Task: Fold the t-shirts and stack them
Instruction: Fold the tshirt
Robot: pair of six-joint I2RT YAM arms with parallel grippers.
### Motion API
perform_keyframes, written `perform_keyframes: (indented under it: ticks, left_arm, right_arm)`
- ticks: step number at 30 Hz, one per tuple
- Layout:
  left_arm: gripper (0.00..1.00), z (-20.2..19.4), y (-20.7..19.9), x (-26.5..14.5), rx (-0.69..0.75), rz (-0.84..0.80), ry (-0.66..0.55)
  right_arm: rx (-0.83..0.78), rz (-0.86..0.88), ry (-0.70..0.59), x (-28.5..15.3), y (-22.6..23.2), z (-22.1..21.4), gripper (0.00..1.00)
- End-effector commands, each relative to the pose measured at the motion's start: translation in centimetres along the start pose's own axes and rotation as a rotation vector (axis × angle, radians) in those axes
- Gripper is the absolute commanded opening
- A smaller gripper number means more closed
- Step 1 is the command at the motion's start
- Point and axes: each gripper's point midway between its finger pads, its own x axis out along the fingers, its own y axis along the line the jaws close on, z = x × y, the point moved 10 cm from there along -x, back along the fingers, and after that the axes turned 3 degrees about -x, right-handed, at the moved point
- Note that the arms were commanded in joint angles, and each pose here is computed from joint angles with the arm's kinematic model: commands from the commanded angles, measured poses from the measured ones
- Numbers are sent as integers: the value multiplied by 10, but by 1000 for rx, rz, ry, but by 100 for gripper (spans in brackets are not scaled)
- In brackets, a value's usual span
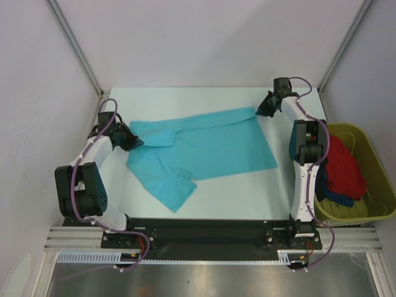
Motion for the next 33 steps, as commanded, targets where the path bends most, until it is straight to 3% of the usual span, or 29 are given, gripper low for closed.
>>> perform_keyframes:
  ticks: [1, 33]
  left_arm:
    - [0, 8, -8, -16, 8, -56, -47]
    - [0, 5, 0, -31, -28, -80, -46]
  right_arm:
    - [-34, 47, -29, -8, 11, 17, 3]
    - [-69, 58, -23, -21, 15, 28, 2]
